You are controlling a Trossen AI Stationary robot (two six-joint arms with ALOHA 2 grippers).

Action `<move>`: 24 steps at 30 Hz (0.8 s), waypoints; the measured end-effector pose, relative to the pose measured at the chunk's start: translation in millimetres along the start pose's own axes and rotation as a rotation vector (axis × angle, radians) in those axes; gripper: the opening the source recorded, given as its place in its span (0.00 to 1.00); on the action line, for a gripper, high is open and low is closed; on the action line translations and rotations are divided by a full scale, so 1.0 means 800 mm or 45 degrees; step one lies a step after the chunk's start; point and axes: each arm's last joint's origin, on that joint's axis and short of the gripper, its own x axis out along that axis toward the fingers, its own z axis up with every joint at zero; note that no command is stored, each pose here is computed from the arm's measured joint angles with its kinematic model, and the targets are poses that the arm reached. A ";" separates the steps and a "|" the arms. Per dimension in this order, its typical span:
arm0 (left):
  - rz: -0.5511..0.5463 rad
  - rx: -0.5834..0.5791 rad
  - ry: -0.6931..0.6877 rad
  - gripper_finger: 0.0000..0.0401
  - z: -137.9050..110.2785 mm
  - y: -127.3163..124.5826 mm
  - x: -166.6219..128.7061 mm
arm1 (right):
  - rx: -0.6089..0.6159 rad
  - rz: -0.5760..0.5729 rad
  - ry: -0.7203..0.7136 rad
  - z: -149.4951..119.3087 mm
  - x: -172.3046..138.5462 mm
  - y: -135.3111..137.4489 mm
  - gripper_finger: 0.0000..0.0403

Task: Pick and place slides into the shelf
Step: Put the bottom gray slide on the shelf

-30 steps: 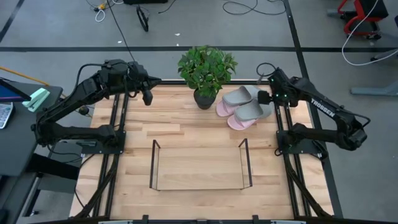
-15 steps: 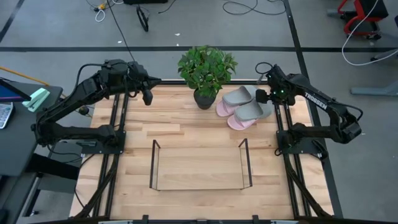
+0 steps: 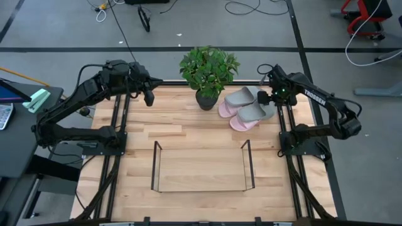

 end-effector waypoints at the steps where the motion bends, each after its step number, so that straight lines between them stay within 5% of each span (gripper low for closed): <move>1: 0.000 0.000 0.000 0.04 0.000 0.000 0.000 | -0.008 0.000 0.002 0.000 0.001 0.000 0.70; 24: 0.000 -0.001 0.008 0.06 -0.001 0.000 0.000 | -0.009 -0.156 0.055 0.013 0.027 0.001 0.70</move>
